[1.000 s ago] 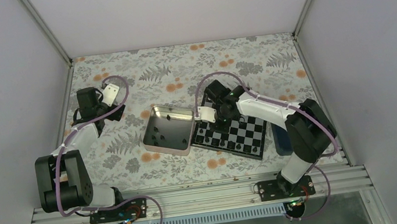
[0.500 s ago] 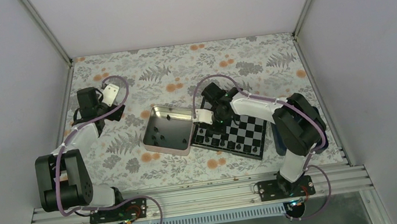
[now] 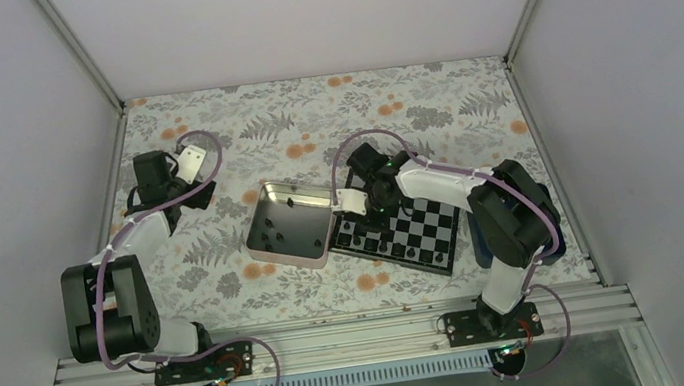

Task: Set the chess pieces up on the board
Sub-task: Place the chess piece on the chessboard, then pick up the chess piece from the storage box.

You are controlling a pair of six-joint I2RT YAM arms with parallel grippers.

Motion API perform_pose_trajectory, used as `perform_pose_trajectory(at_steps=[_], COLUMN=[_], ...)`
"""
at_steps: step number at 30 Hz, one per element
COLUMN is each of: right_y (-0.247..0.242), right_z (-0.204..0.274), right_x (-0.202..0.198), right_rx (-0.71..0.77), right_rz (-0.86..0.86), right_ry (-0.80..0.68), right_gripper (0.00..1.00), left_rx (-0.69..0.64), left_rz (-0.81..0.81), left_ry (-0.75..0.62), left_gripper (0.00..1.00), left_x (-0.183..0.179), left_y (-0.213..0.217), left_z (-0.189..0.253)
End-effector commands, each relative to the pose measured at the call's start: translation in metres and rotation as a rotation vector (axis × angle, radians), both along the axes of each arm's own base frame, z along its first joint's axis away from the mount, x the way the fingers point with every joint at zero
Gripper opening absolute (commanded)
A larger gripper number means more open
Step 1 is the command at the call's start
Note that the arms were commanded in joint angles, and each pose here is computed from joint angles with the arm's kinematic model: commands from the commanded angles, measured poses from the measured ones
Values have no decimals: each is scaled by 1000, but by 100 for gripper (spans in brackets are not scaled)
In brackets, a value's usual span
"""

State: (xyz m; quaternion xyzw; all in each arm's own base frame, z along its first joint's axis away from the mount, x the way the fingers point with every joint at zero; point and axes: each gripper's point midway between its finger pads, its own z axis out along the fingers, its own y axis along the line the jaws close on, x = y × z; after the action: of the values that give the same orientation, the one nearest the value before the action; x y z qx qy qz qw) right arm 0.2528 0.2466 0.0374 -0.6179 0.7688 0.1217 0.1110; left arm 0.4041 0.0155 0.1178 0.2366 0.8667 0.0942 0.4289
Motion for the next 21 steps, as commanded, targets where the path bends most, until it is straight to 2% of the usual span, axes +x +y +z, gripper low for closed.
perform_pose_trajectory(at_steps=[1, 11, 16, 21], right_y=[2, 14, 45, 90], right_z=[6, 60, 94, 102], right_x=[7, 18, 42, 61], right_rx=[-8, 53, 119, 144], right_rz=[10, 1, 16, 57], right_ry=[-31, -81, -151, -203], right_gripper=[15, 32, 37, 40], left_rx=[-3, 0, -18, -27], left_rz=[-3, -4, -18, -22], left_ry=[-10, -7, -12, -33], left_gripper=[100, 100, 100, 100], left_x=[4, 5, 3, 3], left_y=[1, 1, -3, -5], left_z=[2, 0, 6, 16])
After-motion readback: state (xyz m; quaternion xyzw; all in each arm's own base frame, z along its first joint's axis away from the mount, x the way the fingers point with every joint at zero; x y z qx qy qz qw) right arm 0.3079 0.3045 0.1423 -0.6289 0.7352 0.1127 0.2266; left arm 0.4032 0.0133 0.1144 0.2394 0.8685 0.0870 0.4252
